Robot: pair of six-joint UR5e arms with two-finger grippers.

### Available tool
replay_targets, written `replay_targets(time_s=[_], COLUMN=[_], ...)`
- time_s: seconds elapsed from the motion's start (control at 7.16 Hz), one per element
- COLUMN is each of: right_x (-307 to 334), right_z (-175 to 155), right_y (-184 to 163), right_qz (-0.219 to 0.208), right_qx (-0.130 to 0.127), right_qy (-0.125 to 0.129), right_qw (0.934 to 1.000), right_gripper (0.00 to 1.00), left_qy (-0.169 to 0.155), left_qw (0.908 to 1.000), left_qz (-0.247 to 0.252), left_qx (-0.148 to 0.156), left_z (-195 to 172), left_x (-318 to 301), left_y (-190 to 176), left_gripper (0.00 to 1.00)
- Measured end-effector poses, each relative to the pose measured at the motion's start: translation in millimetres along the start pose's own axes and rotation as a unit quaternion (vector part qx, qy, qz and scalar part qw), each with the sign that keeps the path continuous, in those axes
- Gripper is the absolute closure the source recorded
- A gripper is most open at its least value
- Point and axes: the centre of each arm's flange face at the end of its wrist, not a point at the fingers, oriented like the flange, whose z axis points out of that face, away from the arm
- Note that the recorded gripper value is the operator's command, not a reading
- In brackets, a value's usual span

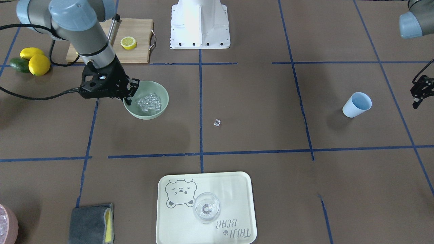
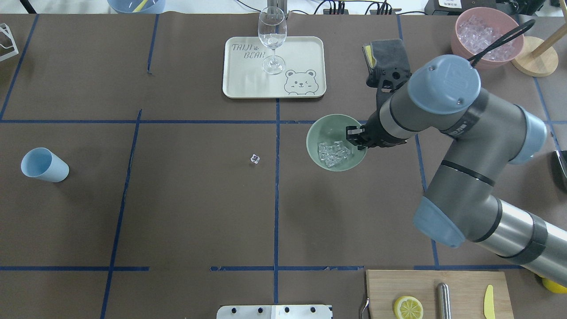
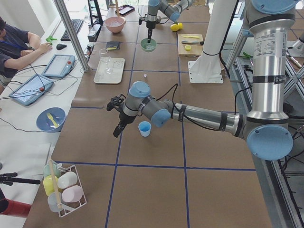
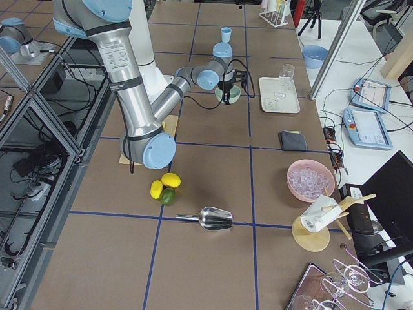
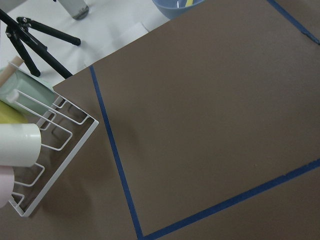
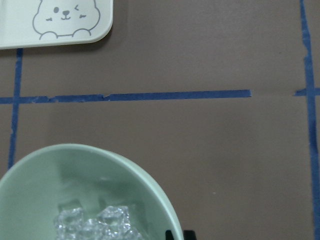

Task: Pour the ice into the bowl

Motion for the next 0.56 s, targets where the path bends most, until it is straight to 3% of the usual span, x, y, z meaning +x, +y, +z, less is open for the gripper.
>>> replay_targets(time_s=[0.56], right_x=[205.8], right_z=[12.7], right_y=[6.2], right_qz=[0.012], right_qx=[-0.012], right_qy=[-0.019], right_qw=[0.9997], right_gripper=[1.0], left_qy=[0.025], left_qw=[0.9994], left_qz=[-0.012], left_qx=[-0.02], left_z=[-0.7], left_x=[-8.8], left_y=[10.0], left_gripper=[0.0])
